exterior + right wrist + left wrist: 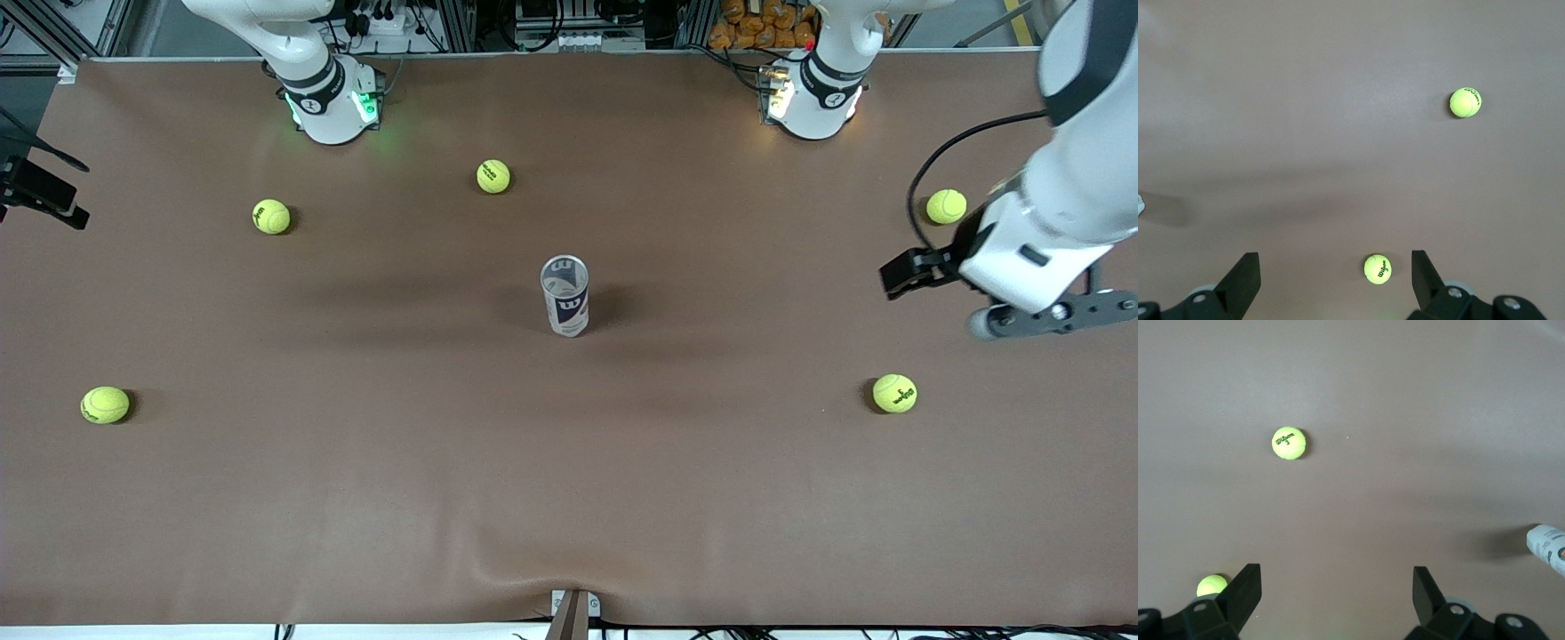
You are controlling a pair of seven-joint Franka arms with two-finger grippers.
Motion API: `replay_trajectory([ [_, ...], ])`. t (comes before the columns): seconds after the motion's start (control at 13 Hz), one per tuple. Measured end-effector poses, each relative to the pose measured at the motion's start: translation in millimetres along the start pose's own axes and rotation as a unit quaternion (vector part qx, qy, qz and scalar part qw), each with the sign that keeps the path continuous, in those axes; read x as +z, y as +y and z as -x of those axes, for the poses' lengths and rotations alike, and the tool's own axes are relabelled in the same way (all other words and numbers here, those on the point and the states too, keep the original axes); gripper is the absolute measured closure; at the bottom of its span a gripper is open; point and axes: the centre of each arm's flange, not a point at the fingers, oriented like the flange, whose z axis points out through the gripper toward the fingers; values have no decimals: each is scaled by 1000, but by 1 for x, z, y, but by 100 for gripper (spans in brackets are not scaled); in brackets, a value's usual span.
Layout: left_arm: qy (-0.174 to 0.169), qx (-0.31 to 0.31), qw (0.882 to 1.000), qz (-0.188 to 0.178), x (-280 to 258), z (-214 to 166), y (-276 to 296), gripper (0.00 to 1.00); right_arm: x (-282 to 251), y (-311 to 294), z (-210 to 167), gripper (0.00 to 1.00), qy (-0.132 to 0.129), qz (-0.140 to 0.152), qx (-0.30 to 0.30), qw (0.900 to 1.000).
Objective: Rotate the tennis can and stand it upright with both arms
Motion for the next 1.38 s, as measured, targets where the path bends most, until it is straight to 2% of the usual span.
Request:
replay_trajectory([
  [0.23,5,10,1000,19,0,11,-43,0,1,3,1,0,-3,0,3,1000],
  [0.69,16,28,999,17,-6,44,-88,0,1,4,1,0,-4,0,3,1000],
  [1.38,17,26,999,20,-30,70,-113,0,1,-2,1,0,-6,0,-2,1000],
])
